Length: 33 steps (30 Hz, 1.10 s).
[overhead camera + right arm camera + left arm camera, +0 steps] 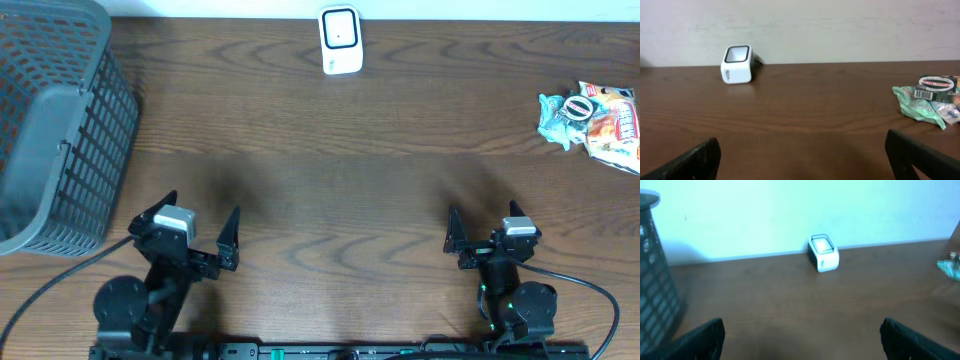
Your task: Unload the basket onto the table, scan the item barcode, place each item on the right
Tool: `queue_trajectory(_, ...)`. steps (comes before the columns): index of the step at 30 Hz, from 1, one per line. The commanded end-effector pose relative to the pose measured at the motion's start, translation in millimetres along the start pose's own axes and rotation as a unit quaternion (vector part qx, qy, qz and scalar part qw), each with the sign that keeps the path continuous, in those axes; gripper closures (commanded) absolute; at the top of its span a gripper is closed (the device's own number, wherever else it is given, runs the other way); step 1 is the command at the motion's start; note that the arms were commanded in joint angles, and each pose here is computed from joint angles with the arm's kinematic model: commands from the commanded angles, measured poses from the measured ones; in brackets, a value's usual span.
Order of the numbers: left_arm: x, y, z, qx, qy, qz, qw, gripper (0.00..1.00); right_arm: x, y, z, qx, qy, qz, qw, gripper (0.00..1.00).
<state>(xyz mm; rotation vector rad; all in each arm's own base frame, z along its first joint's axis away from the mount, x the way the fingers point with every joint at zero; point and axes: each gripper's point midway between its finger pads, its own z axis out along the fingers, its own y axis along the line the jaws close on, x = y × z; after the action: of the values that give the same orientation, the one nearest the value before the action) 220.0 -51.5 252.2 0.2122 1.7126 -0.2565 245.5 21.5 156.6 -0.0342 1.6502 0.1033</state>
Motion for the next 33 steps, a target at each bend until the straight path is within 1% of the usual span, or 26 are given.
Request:
queue_trajectory(1,12.1,-4.9,5.6,0.024,-0.027,0.016,0.999,0.02,0.4,2.3,-0.2,-0.005,-0.002,-0.005,1.0,0.01)
queue_trajectory(4,19.4,-4.1,9.4,0.029,-0.045,0.021,0.998,0.02,0.4,2.3,-0.2,-0.005,-0.002,-0.005,1.0,0.01)
queue_trajectory(11,40.4,4.3,11.7,0.012,-0.055,0.024,0.998,0.02,0.4,2.3,-0.2,-0.005,-0.002,-0.005,1.0,0.01)
queue_trajectory(20,54.4,8.2,19.6,0.01,-0.075,0.032,0.997,0.03,0.4,2.3,-0.2,-0.005,-0.002,-0.005,1.0,0.01)
queue_trajectory(29,86.1,13.1,29.6,0.006,-0.049,0.013,0.999,0.02,0.4,2.3,-0.2,-0.005,-0.002,-0.005,1.0,0.01)
queue_trajectory(33,104.2,22.3,30.6,-0.019,-0.013,-0.027,0.999,0.02,0.4,2.3,-0.2,-0.005,-0.002,-0.005,1.0,0.01)
